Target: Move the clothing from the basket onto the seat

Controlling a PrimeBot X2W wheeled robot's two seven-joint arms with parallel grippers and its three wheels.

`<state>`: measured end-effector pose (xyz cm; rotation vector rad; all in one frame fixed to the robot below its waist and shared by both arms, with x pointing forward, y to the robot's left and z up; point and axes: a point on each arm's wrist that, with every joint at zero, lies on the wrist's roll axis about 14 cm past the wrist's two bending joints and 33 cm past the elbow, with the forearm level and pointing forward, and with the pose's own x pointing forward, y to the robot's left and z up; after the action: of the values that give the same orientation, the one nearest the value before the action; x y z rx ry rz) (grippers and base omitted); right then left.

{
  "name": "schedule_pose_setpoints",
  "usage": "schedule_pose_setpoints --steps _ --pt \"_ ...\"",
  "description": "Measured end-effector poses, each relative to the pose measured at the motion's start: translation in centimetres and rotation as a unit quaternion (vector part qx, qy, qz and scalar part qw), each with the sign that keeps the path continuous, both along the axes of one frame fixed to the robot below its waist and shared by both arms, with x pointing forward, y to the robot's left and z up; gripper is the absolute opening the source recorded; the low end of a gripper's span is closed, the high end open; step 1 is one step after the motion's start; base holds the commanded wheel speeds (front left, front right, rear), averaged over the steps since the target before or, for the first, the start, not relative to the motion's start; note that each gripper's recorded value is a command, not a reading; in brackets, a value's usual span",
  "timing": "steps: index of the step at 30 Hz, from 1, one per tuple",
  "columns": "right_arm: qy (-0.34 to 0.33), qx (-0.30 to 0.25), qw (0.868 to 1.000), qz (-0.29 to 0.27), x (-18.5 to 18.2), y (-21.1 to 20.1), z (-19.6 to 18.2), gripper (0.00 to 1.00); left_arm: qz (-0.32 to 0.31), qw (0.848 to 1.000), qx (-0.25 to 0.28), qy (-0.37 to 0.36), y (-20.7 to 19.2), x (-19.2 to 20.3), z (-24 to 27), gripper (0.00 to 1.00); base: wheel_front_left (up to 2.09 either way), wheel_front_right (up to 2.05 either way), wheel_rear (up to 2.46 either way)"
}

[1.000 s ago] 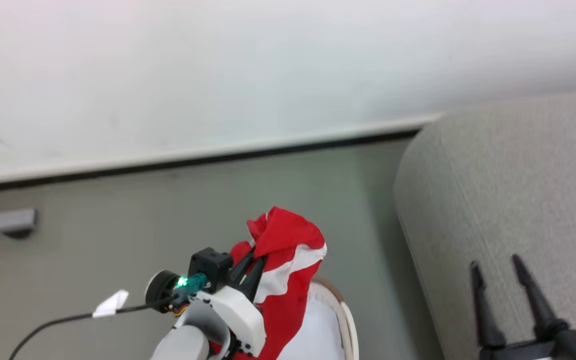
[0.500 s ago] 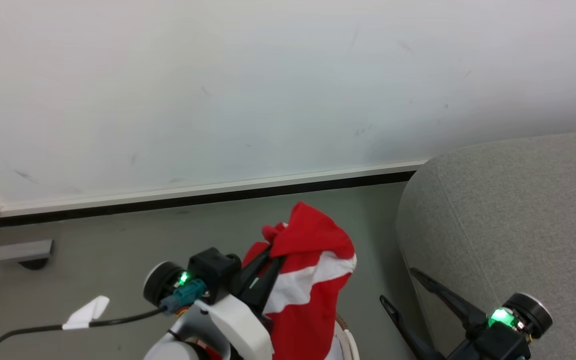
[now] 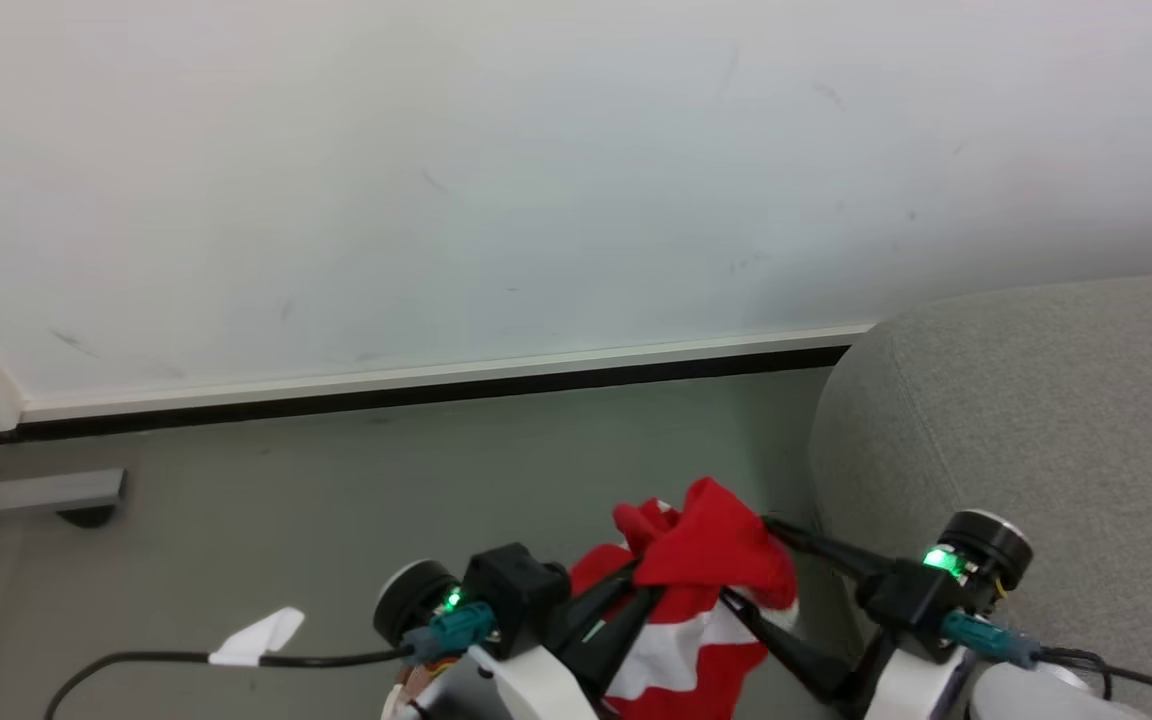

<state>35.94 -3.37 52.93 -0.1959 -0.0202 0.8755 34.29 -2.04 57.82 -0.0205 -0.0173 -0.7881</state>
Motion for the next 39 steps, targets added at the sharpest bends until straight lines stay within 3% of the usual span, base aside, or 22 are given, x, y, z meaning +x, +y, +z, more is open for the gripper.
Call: schedule_pose_setpoints --steps 4,5,6,15,16,17,18,19,29,39 --pt "0.060 -0.001 0.998 0.012 0.1 1.1 -1.6 1.00 -0.018 1.000 -0.002 0.013 -0.7 -0.7 -0.4 0.00 0.00 0.00 0.00" --pt "0.077 -0.005 0.997 0.015 0.0 1.4 -2.1 0.44 -0.021 1.000 -0.004 0.015 -0.9 -0.9 -0.4 0.00 0.00 0.00 0.00" --pt "0.089 0.001 0.996 0.021 -0.2 1.8 -2.3 0.00 -0.023 1.000 -0.004 0.016 -0.9 -0.9 -0.4 0.00 0.00 0.00 0.00" --pt "0.128 0.069 0.989 0.006 0.9 1.9 -1.3 0.00 0.004 1.000 -0.001 0.018 0.7 -0.2 -1.2 0.00 0.00 0.00 0.00" --pt "0.130 0.076 0.989 -0.001 1.2 1.6 -1.1 0.00 0.006 1.000 0.000 0.018 0.8 -0.1 -1.3 0.08 0.00 0.00 0.00" --pt "0.129 0.085 0.988 -0.007 1.6 1.3 -0.7 0.00 0.011 1.000 -0.001 0.016 0.9 0.1 -1.4 0.38 0.00 0.00 0.00" --pt "0.126 0.091 0.988 -0.011 1.9 1.1 -0.3 0.00 0.015 1.000 -0.004 0.013 1.0 0.2 -1.3 0.91 0.00 0.00 0.00" --pt "0.123 0.097 0.988 -0.016 2.2 0.8 0.1 0.00 0.017 1.000 -0.005 0.010 1.1 0.3 -1.3 1.00 0.00 0.00 0.00" --pt "0.052 0.136 0.983 -0.108 5.8 -5.7 4.7 0.00 0.007 1.000 -0.012 -0.005 -0.4 0.8 -2.2 1.00 0.00 0.00 0.00" --pt "0.007 0.149 0.970 -0.194 5.3 -13.0 6.7 0.00 -0.055 0.998 -0.019 -0.008 -4.9 0.1 -3.3 1.00 0.00 0.00 0.00"
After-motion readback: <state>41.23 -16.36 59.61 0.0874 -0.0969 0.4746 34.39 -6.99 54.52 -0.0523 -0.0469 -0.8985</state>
